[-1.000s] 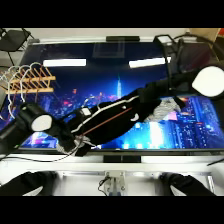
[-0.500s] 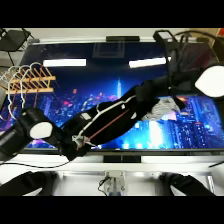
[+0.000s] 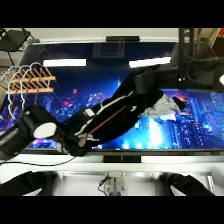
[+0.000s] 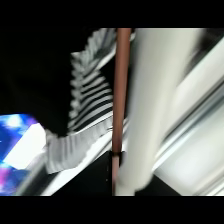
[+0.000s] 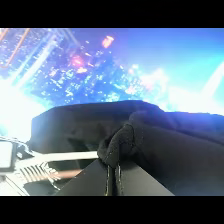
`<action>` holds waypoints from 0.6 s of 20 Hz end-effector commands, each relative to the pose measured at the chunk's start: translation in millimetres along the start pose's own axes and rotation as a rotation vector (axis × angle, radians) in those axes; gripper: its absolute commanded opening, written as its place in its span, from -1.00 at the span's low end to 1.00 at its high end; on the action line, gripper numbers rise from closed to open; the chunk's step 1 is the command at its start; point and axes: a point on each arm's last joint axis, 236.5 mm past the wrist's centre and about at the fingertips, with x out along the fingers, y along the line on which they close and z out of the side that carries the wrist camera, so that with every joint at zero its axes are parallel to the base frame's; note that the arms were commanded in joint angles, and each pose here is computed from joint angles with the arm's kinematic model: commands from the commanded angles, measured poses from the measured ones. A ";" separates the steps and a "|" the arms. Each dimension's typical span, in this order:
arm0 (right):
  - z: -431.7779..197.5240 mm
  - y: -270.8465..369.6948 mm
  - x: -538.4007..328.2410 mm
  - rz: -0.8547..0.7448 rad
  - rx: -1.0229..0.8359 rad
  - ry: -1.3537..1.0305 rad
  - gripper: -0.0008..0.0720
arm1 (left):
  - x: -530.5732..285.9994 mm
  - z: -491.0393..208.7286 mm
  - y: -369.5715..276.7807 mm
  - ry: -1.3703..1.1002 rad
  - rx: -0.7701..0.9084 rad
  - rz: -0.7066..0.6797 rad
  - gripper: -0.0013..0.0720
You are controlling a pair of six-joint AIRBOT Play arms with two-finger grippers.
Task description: Fold the shirts.
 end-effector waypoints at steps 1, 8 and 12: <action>10.2 -1.8 -5.0 -0.015 -0.020 -0.039 -0.81 | -19.4 4.7 22.8 -0.043 0.263 0.094 -0.83; 9.2 2.7 1.8 0.013 -0.005 -0.027 -0.81 | 14.5 98.9 -9.2 -0.261 0.487 0.078 -0.83; 1.1 -4.5 2.7 -0.016 0.006 0.009 -0.81 | 19.8 164.9 -2.1 -0.460 0.505 0.164 -0.83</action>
